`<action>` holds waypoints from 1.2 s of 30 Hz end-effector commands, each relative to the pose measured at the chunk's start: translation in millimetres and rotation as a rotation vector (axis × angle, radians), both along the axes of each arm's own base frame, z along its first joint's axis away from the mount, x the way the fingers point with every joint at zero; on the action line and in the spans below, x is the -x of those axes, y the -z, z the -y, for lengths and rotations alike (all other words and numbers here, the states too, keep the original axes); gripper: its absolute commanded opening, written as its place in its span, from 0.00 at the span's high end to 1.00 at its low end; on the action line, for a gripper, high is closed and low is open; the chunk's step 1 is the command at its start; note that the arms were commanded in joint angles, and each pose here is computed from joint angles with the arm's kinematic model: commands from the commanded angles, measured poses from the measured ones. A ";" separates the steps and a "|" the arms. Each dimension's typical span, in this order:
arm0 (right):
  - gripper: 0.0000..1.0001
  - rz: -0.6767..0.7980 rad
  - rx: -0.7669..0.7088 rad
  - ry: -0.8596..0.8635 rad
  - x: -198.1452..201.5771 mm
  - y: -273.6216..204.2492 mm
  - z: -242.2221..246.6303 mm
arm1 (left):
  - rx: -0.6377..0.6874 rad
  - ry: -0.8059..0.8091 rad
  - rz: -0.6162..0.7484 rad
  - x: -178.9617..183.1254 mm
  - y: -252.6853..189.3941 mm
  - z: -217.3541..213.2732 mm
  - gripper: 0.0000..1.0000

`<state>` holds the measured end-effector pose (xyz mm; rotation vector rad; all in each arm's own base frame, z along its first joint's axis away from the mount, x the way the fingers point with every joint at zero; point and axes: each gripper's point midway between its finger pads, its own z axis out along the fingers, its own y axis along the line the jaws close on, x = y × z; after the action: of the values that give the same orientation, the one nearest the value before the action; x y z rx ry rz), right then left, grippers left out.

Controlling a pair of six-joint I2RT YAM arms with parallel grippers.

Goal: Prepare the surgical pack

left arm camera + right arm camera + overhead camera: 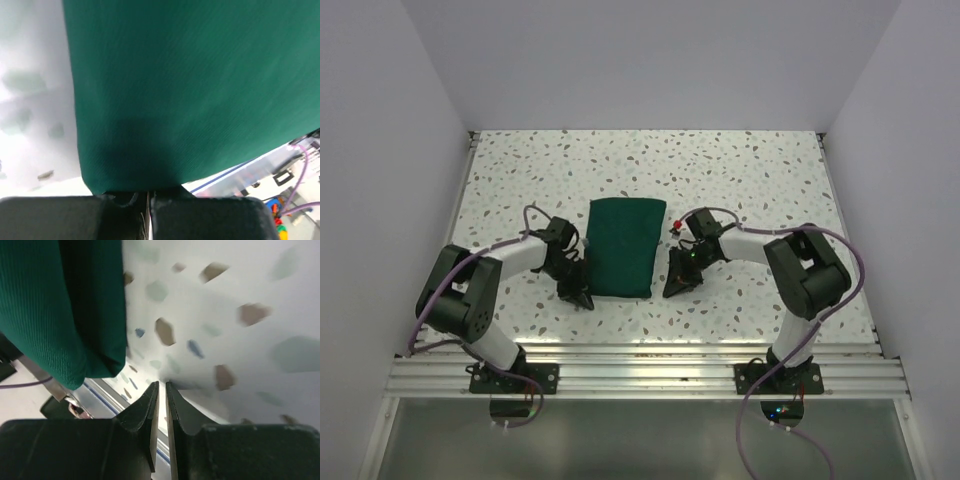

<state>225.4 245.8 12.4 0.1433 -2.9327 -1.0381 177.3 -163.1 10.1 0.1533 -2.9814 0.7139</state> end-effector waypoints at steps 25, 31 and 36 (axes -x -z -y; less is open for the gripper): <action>0.67 0.276 0.306 0.127 -21.1 -47.7 44.9 | -0.119 -0.309 0.490 -208.9 -82.1 -93.6 0.62; 0.01 0.308 0.423 0.210 -34.9 -66.3 72.2 | -0.072 -0.249 0.534 -133.2 -90.0 -84.3 0.43; 0.01 0.302 0.352 0.202 -38.2 -80.3 59.7 | -0.034 -0.177 0.574 -110.9 -94.8 -70.2 0.01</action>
<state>261.5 185.5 71.1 -0.0187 -3.3794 -0.5017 292.2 -83.3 101.6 0.3819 -3.5350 0.7795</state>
